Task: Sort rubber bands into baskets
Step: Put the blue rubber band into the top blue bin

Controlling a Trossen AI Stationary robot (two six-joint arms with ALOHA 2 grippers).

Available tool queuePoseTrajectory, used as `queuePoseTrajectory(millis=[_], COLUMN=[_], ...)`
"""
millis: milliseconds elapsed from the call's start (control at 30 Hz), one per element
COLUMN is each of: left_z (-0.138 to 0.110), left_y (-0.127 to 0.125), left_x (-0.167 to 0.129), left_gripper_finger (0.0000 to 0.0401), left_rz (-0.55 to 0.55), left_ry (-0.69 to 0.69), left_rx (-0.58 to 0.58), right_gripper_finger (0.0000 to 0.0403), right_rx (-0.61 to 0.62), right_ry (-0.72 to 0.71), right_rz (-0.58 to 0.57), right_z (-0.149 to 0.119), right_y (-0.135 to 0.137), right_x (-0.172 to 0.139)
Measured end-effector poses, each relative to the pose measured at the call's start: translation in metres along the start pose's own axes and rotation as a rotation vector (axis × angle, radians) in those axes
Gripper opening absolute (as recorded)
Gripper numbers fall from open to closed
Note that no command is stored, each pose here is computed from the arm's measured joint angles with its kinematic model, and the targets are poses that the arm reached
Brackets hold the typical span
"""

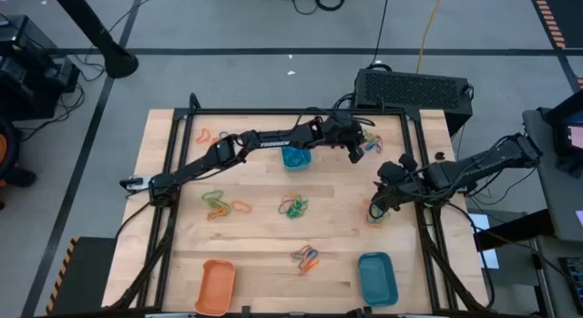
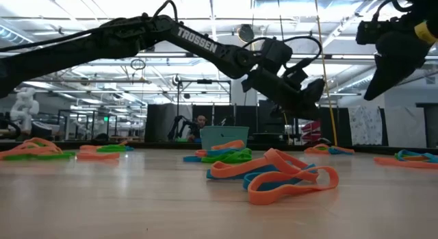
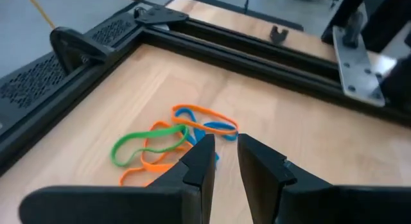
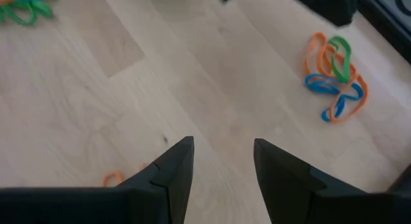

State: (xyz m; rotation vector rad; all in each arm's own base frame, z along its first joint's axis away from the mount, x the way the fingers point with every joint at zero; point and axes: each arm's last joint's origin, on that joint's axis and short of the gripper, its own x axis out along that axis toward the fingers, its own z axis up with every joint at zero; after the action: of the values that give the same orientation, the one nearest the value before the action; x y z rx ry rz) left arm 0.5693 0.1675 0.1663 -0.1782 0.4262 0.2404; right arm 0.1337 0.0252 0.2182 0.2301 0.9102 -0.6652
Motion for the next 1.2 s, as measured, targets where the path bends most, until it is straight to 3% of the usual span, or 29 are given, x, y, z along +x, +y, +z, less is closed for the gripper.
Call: queuePoseTrajectory(millis=[133,267,467,667,900,1200], left_z=[0.009,0.044,0.067,0.109,0.093,0.086], left_y=[-0.005,-0.002,0.034,0.063,0.074,0.061], left_x=[-0.011,-0.047,-0.1,-0.179,-0.202,-0.213], left_gripper_finger=[0.0075,0.0075,0.0075,0.0075,0.0075,0.0075], left_rz=[-0.012,0.001,0.073,0.144,0.108,0.061], left_ry=[0.049,0.08,0.277,0.326,0.552,0.677], left_rx=[0.069,0.136,0.144,0.091,0.048,0.049], right_gripper_finger=[0.0155,0.0155,0.0142,0.0115,0.0103,0.0118], right_rx=[0.026,0.114,0.249,0.281,0.294,0.329], right_ry=[-0.01,-0.075,-0.065,0.029,0.113,0.213], right_rz=[-0.003,-0.092,-0.215,-0.296,-0.27,-0.349], right_z=[0.001,0.002,0.009,0.028,0.051,0.055], right_y=[0.0,-0.004,-0.013,-0.031,-0.057,-0.082], right_x=[0.0,0.001,0.016,0.041,0.076,0.112])
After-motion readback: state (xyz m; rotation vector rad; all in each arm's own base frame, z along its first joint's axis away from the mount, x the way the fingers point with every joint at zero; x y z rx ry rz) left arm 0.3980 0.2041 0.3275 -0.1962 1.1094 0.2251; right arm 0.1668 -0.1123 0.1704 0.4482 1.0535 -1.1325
